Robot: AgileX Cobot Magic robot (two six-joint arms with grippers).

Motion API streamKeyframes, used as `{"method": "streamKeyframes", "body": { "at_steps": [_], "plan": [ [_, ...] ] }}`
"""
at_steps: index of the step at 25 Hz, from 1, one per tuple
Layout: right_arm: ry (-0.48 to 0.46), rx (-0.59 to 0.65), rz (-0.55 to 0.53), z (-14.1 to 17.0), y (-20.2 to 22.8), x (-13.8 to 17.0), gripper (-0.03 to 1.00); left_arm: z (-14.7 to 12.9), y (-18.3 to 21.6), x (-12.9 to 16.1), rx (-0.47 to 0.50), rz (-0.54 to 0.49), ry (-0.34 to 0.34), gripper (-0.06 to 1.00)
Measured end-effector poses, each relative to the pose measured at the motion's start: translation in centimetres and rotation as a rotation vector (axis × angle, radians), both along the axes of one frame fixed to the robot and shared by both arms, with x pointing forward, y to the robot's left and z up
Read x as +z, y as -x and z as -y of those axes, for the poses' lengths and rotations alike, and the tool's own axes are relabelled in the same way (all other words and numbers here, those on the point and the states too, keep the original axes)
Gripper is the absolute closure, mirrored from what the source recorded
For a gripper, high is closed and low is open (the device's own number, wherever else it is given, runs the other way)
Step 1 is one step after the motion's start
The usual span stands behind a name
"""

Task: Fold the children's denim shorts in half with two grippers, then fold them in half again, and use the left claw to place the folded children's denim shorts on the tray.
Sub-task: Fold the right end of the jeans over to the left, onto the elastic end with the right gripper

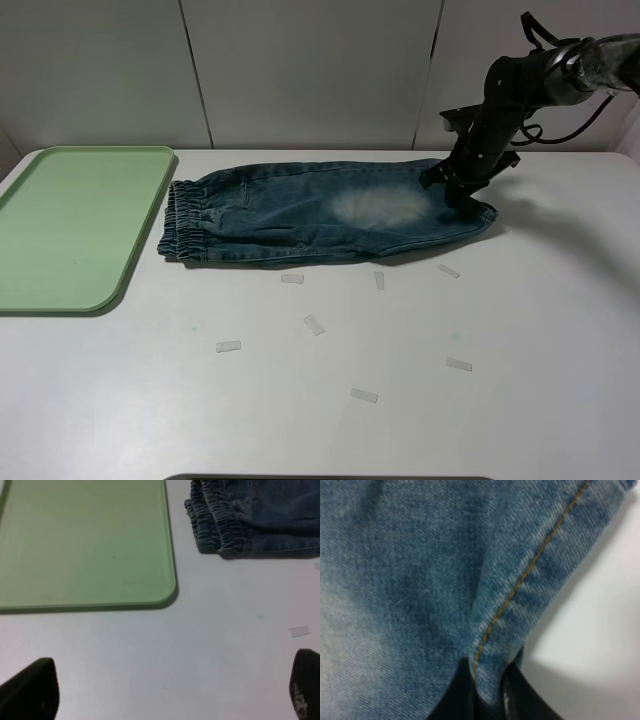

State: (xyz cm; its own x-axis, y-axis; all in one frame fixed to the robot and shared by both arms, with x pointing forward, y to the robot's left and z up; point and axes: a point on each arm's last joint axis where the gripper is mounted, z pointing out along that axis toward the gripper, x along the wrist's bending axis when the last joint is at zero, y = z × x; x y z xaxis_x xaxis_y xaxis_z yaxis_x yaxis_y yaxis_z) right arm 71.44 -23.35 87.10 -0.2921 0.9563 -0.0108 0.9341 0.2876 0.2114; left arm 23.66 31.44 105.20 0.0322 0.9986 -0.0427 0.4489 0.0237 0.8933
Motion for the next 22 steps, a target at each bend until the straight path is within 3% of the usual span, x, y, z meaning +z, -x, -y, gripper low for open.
{"method": "streamKeyframes", "body": {
  "at_steps": [4, 10, 22],
  "plan": [
    [0.035, 0.015, -0.019, 0.3, 0.5, 1.5, 0.95, 0.0, 0.0, 0.0, 0.0, 0.0, 0.0, 0.04],
    [0.079, 0.01, 0.03, 0.9, 1.1, 6.3, 0.95, 0.0, 0.0, 0.0, 0.0, 0.0, 0.0, 0.04],
    [0.272, -0.039, 0.087, 3.0, 3.1, 13.4, 0.95, 0.0, 0.0, 0.0, 0.0, 0.0, 0.0, 0.04]
  ]
}}
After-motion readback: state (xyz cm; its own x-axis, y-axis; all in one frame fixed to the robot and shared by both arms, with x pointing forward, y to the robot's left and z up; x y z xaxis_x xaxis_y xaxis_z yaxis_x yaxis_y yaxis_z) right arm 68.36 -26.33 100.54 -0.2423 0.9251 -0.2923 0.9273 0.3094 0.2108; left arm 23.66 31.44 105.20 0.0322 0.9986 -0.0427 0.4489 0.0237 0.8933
